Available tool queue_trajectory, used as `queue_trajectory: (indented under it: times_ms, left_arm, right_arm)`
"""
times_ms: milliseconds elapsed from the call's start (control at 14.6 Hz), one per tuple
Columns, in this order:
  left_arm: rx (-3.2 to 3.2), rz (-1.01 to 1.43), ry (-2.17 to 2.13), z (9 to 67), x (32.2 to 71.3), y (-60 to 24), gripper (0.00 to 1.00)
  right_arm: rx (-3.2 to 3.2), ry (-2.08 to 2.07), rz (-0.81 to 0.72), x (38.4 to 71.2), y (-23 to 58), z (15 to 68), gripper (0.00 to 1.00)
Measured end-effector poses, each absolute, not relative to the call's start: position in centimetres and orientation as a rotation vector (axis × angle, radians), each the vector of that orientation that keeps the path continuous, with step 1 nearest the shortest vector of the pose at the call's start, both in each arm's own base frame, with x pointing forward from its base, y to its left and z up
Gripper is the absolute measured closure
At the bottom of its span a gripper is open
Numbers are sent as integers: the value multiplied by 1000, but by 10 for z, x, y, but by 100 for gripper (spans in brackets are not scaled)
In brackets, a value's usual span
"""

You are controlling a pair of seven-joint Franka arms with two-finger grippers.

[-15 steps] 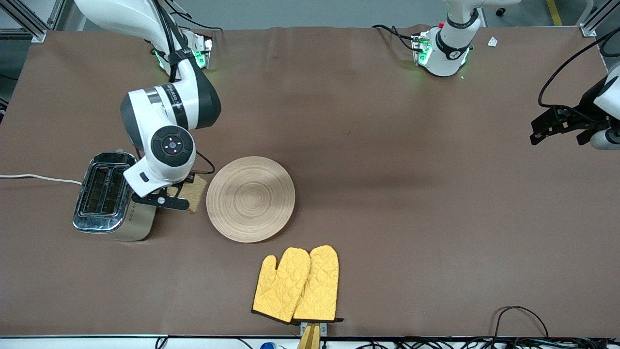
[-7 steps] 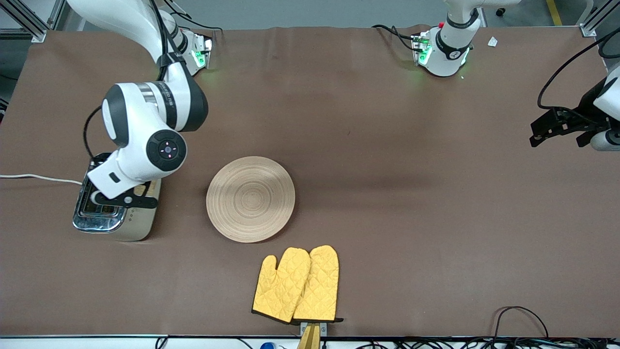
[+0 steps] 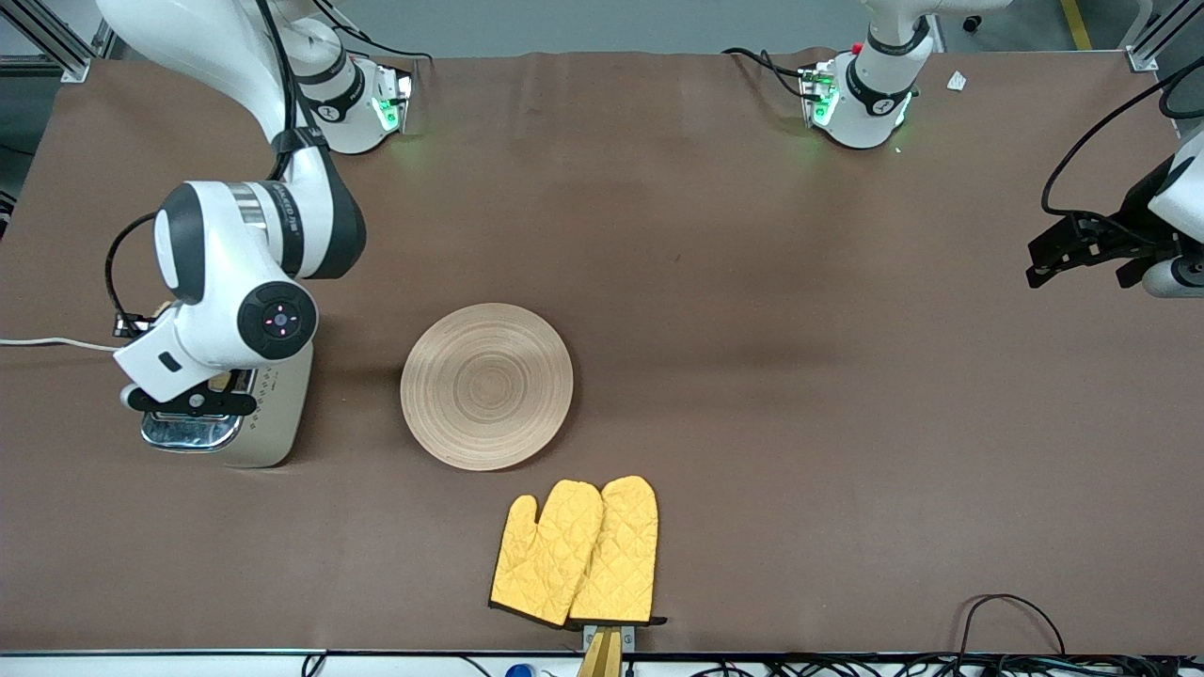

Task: Move plate and put bread in toaster
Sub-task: 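Lower the bread into the toaster slot with the right gripper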

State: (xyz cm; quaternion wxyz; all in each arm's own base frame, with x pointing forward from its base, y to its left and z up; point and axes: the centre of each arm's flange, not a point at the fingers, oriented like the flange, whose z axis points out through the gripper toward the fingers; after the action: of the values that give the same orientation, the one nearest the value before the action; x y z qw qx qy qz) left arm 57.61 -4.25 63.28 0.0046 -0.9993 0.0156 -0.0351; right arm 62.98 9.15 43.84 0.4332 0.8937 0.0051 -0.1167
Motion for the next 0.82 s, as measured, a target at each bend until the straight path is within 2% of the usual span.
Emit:
queue_trajectory:
  times_ms: [822]
  left_arm:
    - [-3130,-110,52,633,576,-43,0]
  right_arm:
    - [2194,9,-383,636,71,398,96]
